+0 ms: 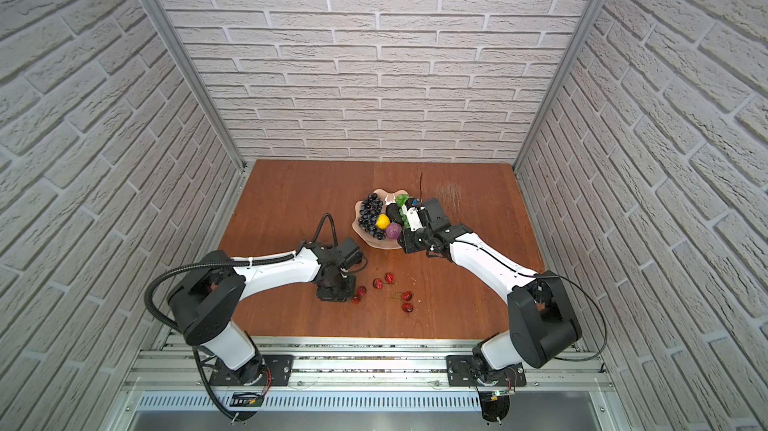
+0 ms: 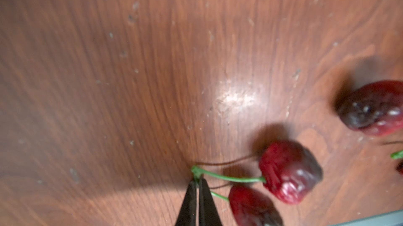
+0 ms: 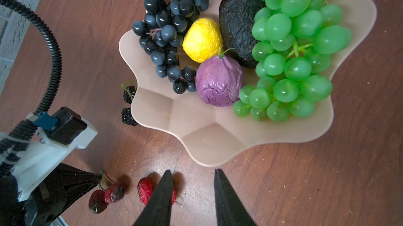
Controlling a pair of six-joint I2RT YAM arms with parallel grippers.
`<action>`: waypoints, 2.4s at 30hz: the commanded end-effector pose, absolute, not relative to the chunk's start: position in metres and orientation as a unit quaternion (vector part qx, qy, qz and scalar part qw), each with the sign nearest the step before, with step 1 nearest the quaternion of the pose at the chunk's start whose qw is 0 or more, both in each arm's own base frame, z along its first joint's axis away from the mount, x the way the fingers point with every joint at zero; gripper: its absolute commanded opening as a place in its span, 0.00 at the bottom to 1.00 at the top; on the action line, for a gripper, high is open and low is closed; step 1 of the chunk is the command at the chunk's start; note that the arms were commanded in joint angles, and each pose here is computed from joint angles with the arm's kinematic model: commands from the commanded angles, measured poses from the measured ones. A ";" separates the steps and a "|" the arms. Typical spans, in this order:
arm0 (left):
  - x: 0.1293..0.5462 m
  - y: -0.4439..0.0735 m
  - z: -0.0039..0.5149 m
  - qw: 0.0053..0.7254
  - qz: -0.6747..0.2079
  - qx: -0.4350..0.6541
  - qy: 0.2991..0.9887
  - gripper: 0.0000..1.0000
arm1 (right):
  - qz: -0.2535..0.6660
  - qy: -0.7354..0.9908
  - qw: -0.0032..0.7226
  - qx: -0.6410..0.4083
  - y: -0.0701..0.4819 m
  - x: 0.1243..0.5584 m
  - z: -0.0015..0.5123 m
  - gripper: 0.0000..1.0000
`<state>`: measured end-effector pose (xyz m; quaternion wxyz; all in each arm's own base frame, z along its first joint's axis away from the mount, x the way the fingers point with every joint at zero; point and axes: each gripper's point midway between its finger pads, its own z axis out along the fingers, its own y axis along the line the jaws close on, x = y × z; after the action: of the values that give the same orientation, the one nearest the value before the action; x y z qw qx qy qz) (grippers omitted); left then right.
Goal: Place and organize the fake fruits in the fruit bowl
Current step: 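Grasp a red cherry pair by its green stems with the left gripper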
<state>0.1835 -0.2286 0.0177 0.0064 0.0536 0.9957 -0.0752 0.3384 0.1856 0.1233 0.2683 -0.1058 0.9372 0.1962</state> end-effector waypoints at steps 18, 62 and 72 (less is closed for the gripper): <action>0.189 -0.226 0.063 0.049 -0.161 0.024 0.985 0.15 | 0.211 0.931 0.277 -0.109 0.193 0.342 0.131 0.34; 0.166 -0.246 -0.009 -0.060 -0.101 -0.085 0.989 0.27 | 0.225 0.928 0.271 -0.119 0.192 0.327 0.106 0.35; 0.178 -0.250 -0.005 -0.028 -0.111 -0.071 0.991 0.11 | 0.224 0.928 0.274 -0.116 0.191 0.327 0.108 0.34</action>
<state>0.1778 -0.2636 0.0168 -0.0408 -0.0745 0.9854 -0.1479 0.3248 0.1885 0.0961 0.2515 -0.1122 0.9369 0.2152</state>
